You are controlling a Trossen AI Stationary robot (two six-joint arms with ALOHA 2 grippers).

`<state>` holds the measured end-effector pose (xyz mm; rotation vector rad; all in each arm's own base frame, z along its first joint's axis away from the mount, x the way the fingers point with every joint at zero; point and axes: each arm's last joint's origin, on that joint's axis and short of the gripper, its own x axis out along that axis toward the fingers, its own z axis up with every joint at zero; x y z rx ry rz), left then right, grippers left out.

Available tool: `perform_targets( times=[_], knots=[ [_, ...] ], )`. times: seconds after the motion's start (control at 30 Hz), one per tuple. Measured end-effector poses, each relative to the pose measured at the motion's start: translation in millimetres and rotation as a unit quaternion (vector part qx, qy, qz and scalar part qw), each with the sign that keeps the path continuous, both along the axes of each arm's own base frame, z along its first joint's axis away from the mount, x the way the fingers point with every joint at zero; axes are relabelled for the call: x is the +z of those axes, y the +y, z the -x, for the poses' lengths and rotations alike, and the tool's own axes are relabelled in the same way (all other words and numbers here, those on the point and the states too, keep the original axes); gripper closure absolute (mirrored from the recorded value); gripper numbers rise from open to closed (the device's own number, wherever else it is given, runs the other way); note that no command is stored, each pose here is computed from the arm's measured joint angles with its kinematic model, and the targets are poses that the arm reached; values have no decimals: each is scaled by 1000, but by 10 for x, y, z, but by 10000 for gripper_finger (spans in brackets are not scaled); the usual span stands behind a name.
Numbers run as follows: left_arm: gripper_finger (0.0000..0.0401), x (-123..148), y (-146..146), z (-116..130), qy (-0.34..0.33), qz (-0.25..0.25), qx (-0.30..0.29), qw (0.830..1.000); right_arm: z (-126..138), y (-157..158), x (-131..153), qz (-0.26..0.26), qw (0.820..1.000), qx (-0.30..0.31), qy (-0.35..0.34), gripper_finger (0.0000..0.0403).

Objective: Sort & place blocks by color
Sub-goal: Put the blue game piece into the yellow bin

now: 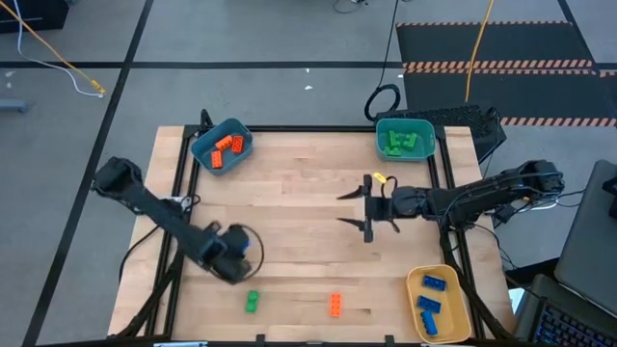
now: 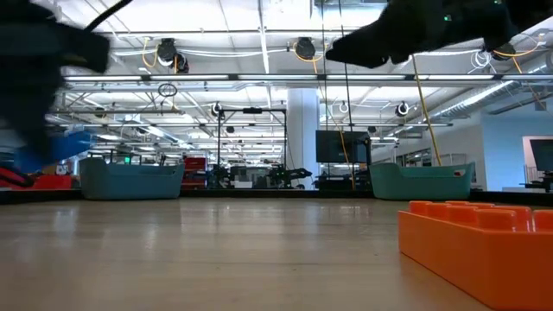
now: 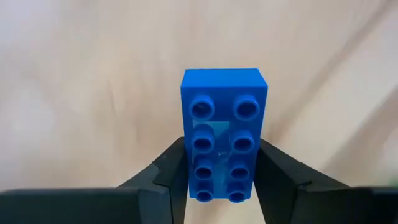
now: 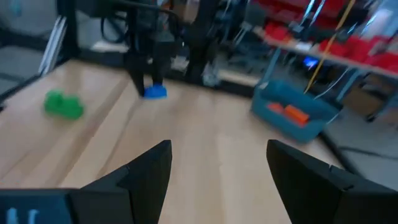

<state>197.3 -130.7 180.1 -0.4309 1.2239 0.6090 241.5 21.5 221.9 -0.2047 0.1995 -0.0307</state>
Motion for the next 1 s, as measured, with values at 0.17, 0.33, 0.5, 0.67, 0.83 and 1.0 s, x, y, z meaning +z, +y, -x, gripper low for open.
perform_targets(
  times=[0.17,0.33,0.5,0.67,0.83,1.0],
  knots=[
    [263,388,287,-227,-186,-105,-45,976,-26,-126,151,-25,996,-27,-80,145],
    [263,670,517,-554,-301,-199,-85,929,-42,-174,272,-99,983,-4,-152,145],
    [263,733,736,-877,-354,-204,-149,900,-88,-138,252,-115,979,4,-166,145],
    [263,675,938,-1139,-404,-176,-202,875,-114,-87,210,-115,981,36,-155,145],
    [263,544,1067,-1314,-433,-135,-253,855,-147,-44,136,-118,983,42,-134,145],
    [263,458,1098,-1374,-434,-122,-259,854,-193,-23,32,-87,989,45,-109,145]
  ],
)
